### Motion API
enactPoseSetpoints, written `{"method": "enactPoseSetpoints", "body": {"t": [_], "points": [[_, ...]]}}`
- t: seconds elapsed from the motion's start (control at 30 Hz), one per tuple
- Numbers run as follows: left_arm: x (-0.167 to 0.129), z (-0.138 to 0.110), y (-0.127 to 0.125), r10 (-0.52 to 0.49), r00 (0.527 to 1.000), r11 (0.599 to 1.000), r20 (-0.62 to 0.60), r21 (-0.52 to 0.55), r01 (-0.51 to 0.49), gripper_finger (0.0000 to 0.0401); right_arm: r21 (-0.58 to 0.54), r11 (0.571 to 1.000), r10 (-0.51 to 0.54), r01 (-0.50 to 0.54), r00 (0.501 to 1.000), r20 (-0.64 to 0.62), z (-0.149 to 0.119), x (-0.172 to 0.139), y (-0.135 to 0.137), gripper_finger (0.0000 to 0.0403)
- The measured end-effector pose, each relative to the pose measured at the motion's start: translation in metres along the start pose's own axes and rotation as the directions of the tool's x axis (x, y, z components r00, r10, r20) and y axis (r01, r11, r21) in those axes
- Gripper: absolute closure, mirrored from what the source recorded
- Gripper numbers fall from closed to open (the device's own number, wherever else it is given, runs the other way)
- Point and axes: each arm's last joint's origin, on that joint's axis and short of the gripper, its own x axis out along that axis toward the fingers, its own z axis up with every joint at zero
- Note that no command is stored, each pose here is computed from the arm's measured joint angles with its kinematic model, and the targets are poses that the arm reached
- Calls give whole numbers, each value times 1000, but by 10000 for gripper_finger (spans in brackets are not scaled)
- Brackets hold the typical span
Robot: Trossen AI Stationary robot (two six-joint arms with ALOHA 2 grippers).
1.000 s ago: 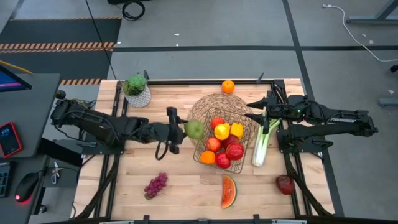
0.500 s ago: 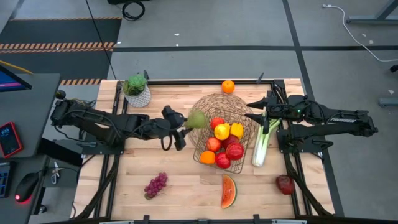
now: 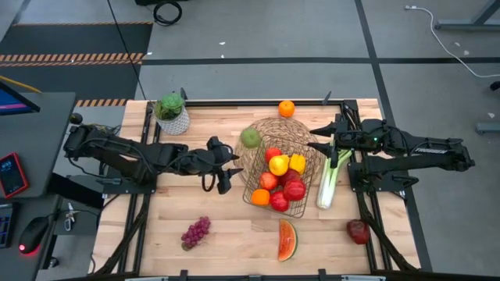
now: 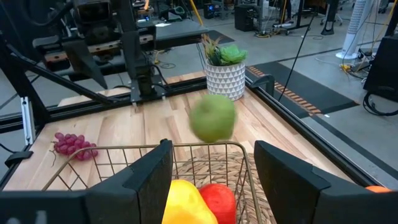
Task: Build produce basket
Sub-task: Put the green pear into the wire basket
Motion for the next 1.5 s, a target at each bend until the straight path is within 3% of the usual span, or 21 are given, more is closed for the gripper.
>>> {"method": "enactPoseSetpoints", "body": {"t": [0.13,0.2,0.3,0.57,0.67,0.8,1.0,1.37,1.5], "points": [[10,-17,9,96,983,994,-157,69,-86,199,0,1000,0,0,1000,0,0,0,0,172],[22,-33,17,170,943,984,-285,110,-144,204,0,1000,0,0,1000,0,0,0,0,172],[38,-45,24,230,901,971,-367,155,-184,208,0,1000,0,0,1000,3,0,0,0,172],[67,-74,38,328,782,923,-531,356,-145,210,2,1000,3,-3,1000,19,2,0,0,172],[68,-76,46,380,751,907,-540,379,-187,222,3,1000,3,-3,1000,20,2,0,0,172],[67,-68,62,422,748,891,-513,386,-238,239,3,1000,4,-4,1000,24,2,0,0,172],[68,-62,93,464,715,883,-523,336,-328,260,4,1000,4,-5,1000,31,3,0,0,172],[66,-64,122,502,637,860,-585,415,-297,252,5,1000,6,-6,999,43,4,0,1,172],[65,-66,126,438,638,898,-634,347,-271,222,5,1000,6,-6,999,43,4,0,1,172]]}}
